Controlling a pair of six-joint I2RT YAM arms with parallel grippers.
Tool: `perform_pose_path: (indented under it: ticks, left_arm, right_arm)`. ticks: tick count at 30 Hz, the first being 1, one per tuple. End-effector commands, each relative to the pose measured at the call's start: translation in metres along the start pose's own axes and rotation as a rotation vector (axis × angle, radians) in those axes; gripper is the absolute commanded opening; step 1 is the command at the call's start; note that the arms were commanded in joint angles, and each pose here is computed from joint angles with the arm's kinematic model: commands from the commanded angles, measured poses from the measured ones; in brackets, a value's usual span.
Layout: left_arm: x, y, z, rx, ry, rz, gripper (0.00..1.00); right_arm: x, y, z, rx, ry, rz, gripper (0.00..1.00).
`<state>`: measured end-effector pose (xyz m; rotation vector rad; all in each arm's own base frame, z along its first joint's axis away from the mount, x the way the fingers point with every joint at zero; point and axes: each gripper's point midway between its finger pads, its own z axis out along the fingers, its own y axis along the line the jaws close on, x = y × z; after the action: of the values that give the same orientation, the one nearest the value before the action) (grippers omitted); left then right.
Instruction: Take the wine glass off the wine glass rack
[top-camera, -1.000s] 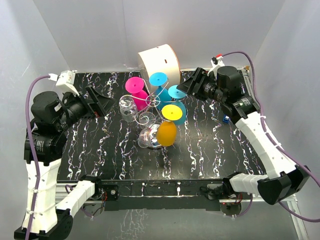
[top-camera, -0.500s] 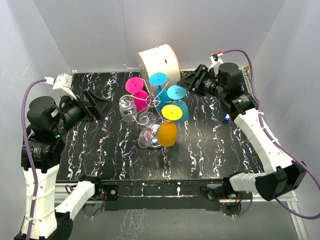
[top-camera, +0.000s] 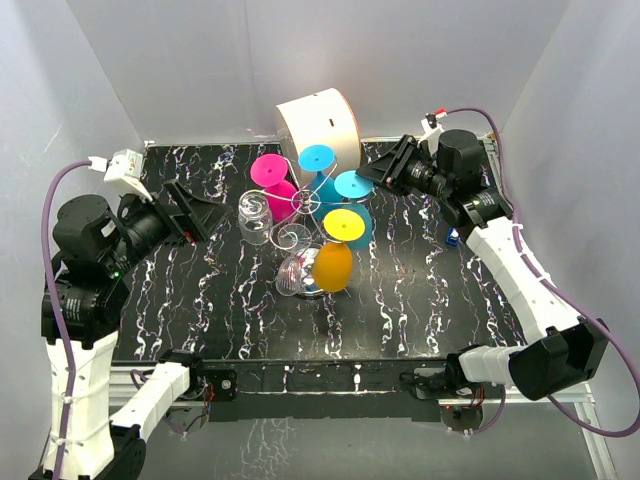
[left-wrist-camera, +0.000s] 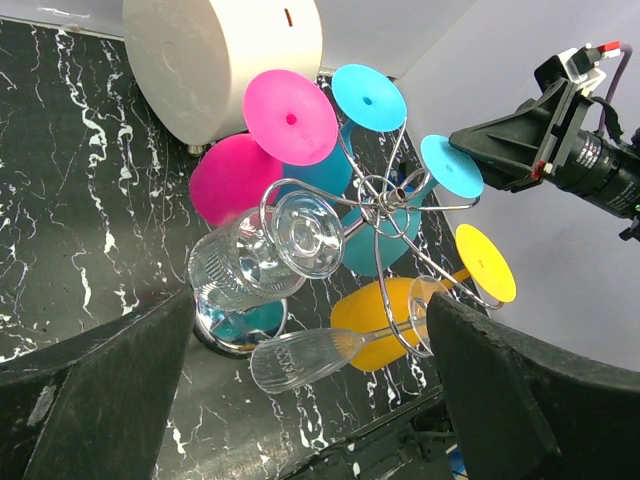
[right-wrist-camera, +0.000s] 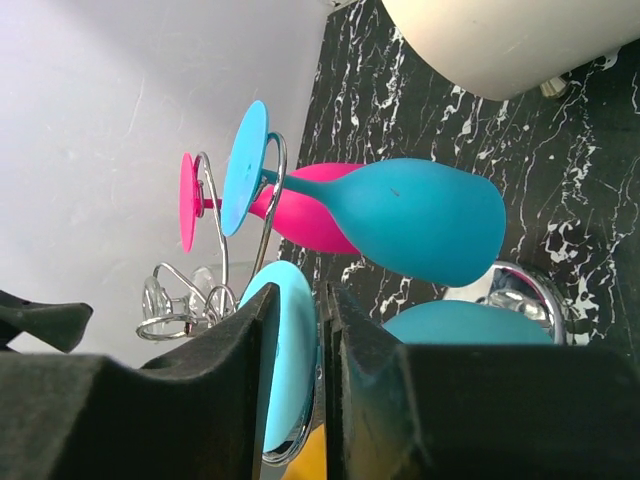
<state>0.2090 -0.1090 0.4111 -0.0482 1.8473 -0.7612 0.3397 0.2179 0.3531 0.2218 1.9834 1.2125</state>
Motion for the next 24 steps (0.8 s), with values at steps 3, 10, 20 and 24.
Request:
perform_pose_path:
  ticks: [3,10,20,24]
  left_arm:
    - [-0.001,-0.001,-0.006,-0.005,-0.010,-0.007,0.99]
    - [0.000,0.000,-0.005,-0.012,-0.012,-0.010,0.99]
    - [0.001,0.002,-0.004,-0.016,-0.011,-0.017,0.99]
    - [0.001,0.002,-0.003,-0.014,-0.011,-0.021,0.99]
  right_arm:
    - [-0.010,0.019,-0.007,-0.087,-0.036,0.008,0.17]
    - [-0.010,0.011,-0.011,-0.070,-0.040,0.068,0.12]
    - [-0.009,0.009,-0.020,-0.090,-0.044,0.122,0.08]
    - [-0.010,0.010,-0.025,-0.094,-0.052,0.123,0.04]
